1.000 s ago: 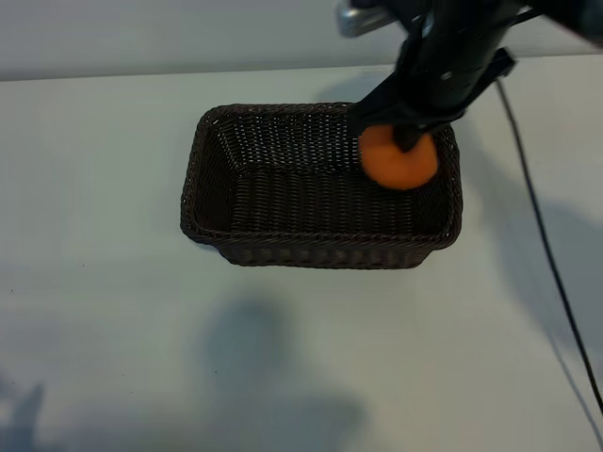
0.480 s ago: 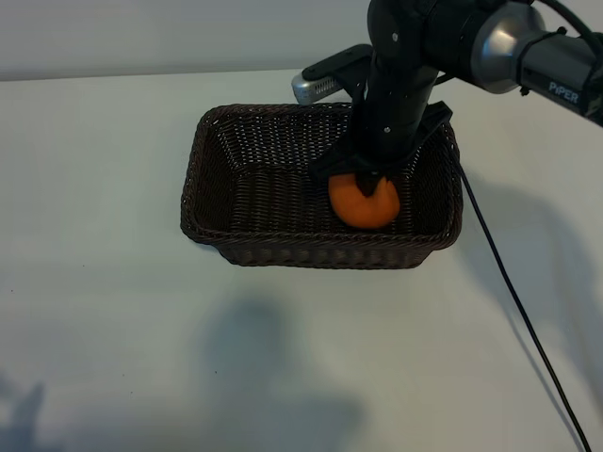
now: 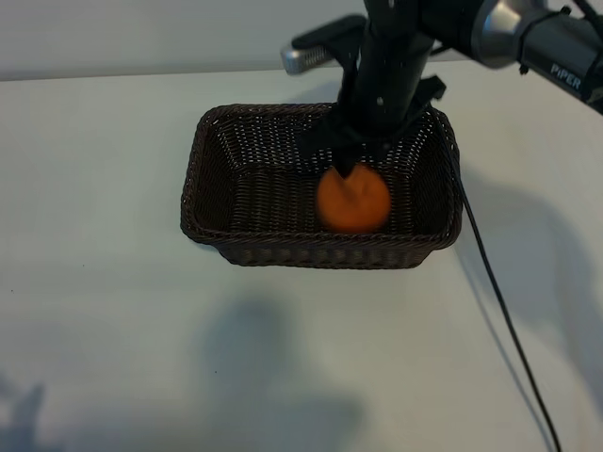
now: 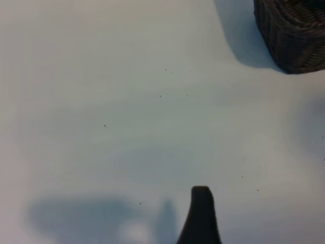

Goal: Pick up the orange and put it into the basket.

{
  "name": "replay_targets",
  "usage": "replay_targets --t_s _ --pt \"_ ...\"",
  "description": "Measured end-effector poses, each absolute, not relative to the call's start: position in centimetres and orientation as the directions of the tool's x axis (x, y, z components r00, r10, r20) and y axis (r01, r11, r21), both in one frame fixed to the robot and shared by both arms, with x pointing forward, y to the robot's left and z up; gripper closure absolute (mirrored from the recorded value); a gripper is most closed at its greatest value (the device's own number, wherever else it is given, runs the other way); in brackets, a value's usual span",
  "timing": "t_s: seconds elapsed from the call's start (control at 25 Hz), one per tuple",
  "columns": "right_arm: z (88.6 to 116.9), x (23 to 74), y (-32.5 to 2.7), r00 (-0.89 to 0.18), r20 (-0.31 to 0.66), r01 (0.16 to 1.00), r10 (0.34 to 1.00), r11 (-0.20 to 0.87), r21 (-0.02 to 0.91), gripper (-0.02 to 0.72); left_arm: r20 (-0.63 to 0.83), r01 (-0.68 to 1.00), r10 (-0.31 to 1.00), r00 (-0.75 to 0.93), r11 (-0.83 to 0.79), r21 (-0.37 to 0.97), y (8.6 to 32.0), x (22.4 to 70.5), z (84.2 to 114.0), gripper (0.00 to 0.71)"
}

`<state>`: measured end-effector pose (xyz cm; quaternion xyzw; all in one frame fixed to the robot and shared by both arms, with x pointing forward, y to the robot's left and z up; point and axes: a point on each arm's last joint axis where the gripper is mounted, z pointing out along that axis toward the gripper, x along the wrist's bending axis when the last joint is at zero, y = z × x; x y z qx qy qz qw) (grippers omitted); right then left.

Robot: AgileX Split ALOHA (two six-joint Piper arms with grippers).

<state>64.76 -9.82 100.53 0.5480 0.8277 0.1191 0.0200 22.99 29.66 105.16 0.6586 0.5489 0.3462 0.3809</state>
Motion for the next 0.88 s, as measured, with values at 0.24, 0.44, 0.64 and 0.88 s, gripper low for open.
replay_targets --t_s 0.24,0.44,0.64,0.88 --pt "103.2 65.3 -9.5 -0.407 0.101 0.888 0.908 0.367 0.276 0.135 0.038 0.459 0.987 0.158 -0.107 0.882 29.7 23.0 105.2 0.116" --pt "103.9 66.4 -11.6 -0.376 0.047 0.890 0.926 0.346 0.297 0.136 0.038 0.459 0.987 0.158 -0.107 0.882 29.7 23.0 105.2 0.116" --pt "103.8 68.8 -18.8 -0.240 0.000 0.927 0.971 0.229 0.298 0.136 0.038 0.459 0.987 0.158 -0.107 0.882 29.7 23.0 105.2 0.116" --pt "103.8 70.2 -29.3 -0.044 -0.015 0.954 0.999 0.047 0.297 0.137 0.038 0.459 0.987 0.158 -0.107 0.882 29.7 23.0 105.2 0.116"
